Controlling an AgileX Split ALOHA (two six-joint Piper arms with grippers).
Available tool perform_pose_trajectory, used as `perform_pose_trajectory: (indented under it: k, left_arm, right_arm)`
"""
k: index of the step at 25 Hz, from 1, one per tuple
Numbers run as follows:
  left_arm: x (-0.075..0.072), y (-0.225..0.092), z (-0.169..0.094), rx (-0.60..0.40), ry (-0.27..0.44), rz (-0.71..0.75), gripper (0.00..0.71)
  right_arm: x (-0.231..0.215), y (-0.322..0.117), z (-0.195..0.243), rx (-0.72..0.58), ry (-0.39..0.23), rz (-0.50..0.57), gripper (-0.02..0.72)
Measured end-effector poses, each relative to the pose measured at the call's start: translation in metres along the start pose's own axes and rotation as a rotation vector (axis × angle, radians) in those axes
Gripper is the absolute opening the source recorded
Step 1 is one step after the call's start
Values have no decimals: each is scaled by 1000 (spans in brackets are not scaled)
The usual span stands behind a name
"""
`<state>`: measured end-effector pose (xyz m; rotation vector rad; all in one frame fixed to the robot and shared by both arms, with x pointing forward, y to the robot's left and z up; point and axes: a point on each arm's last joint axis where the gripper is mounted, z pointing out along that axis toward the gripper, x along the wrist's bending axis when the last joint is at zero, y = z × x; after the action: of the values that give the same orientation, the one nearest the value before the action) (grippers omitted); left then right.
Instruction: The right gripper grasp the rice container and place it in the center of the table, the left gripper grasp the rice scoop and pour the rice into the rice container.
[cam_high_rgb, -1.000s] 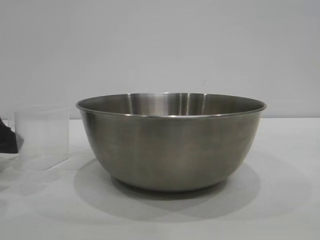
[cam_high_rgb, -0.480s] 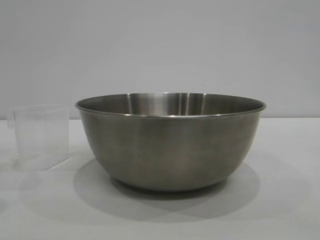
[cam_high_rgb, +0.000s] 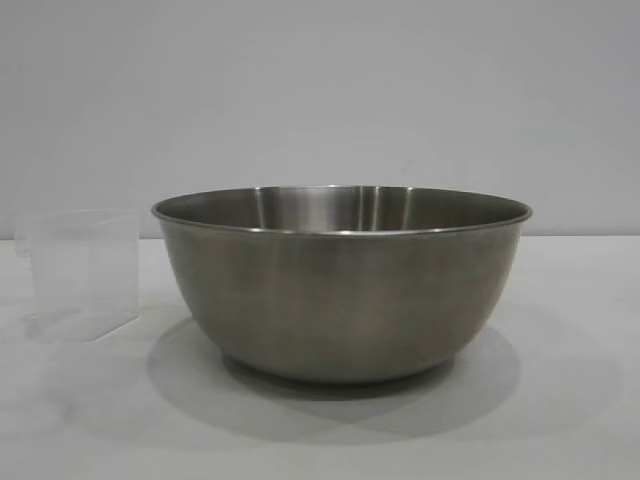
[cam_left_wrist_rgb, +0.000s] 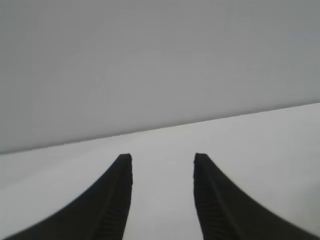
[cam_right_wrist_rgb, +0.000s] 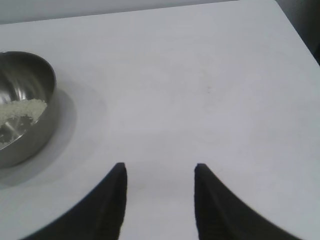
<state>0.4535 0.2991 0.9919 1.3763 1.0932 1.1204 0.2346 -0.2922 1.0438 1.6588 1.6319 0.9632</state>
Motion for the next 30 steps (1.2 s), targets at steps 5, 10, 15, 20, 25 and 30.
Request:
perform_pose_trajectory:
  k: [5, 10, 15, 20, 25, 30]
  left_arm:
    - [0, 46, -30, 10, 40, 110, 275]
    - [-2, 79, -71, -32, 106, 115, 275]
    - [-3, 91, -112, -79, 209, 86, 275]
    - [-5, 98, -137, -172, 254, 28, 275]
    - [-10, 100, -138, -180, 202, 89, 275]
    - [-13, 100, -138, -182, 163, 116, 275]
  right_arm:
    - [0, 0, 0, 0, 0, 0, 303]
    - [0, 0, 0, 0, 0, 0, 303]
    - [0, 0, 0, 0, 0, 0, 303]
    - [0, 0, 0, 0, 0, 0, 303]
    - [0, 0, 0, 0, 0, 0, 303]
    - [0, 0, 0, 0, 0, 0, 303]
